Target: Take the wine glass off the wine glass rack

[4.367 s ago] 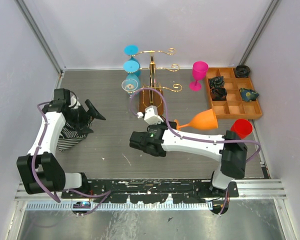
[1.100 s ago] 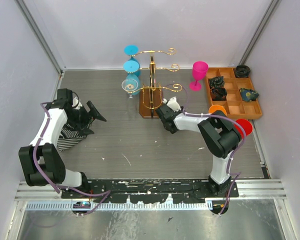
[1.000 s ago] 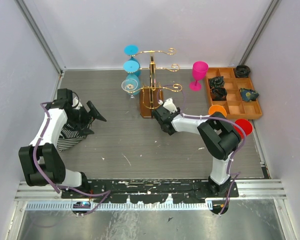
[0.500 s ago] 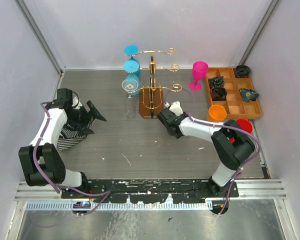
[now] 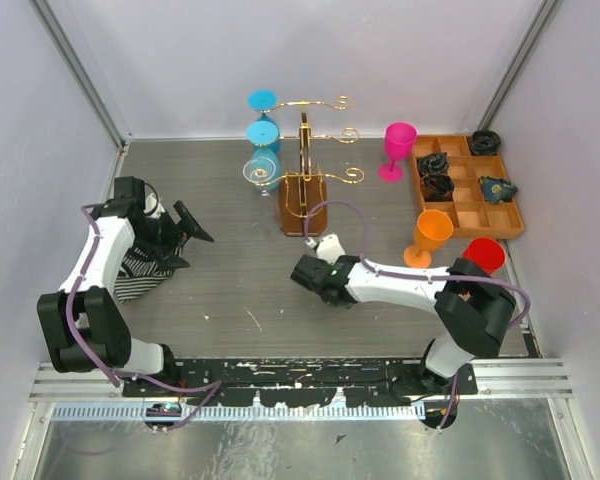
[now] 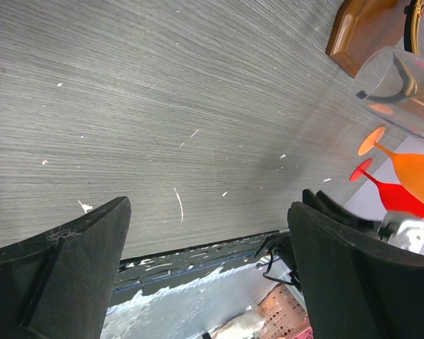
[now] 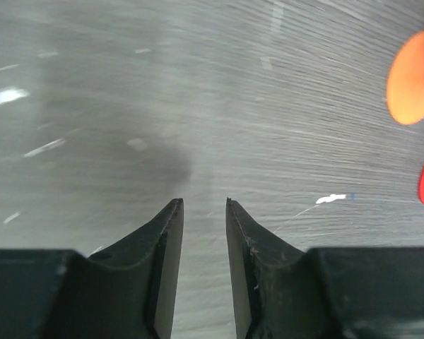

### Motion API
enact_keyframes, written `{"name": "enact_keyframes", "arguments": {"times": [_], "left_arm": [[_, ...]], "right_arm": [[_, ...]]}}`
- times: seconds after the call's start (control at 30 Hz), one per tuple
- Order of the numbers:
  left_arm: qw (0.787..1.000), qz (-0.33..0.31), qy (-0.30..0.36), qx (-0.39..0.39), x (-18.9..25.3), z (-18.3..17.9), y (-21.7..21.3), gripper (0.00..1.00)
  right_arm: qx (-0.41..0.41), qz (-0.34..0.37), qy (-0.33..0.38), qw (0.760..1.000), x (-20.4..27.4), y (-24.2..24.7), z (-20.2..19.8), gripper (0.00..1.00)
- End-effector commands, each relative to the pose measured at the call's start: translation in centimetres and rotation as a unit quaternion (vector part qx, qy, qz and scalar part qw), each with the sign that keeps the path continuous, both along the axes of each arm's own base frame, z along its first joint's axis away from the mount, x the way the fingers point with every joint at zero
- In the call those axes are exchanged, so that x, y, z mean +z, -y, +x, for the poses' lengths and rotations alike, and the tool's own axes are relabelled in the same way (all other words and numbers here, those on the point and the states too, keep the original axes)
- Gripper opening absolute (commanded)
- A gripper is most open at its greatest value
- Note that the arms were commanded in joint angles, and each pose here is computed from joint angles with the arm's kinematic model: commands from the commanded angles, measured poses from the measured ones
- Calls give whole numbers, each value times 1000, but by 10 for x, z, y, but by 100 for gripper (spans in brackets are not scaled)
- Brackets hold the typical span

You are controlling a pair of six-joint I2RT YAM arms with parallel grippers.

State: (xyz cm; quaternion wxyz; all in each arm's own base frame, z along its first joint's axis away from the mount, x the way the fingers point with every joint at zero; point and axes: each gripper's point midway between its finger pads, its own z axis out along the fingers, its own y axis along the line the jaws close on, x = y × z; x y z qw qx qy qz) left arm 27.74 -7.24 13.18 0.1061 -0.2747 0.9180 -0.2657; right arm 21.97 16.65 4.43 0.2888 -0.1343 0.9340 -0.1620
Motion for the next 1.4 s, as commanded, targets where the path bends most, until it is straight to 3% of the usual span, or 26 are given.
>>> {"name": "enact_keyframes", "arguments": {"times": [0.0, 0.17, 0.3, 0.5, 0.77, 1.2, 1.37], "left_arm": [[1000, -11, 21, 1, 12, 5, 2, 100], [999, -23, 27, 6, 16, 7, 5, 100], [999, -27, 33, 7, 19, 7, 7, 100], [997, -14, 71, 15, 35, 6, 7, 99], [993, -23, 116, 22, 62, 4, 12, 100], [987, -46, 149, 26, 86, 17, 18, 100], [987, -51, 151, 29, 88, 17, 19, 100]], "right_arm": [[48, 122, 40, 991, 64, -75, -5, 36], [135, 278, 83, 947, 161, -149, 2, 36], [158, 331, 126, 922, 232, -167, 21, 45], [157, 442, 104, 877, 288, -178, 70, 49], [157, 495, 110, 847, 326, -177, 120, 49], [134, 498, 99, 851, 305, -170, 171, 49], [146, 521, 89, 836, 302, -178, 174, 49]]}}
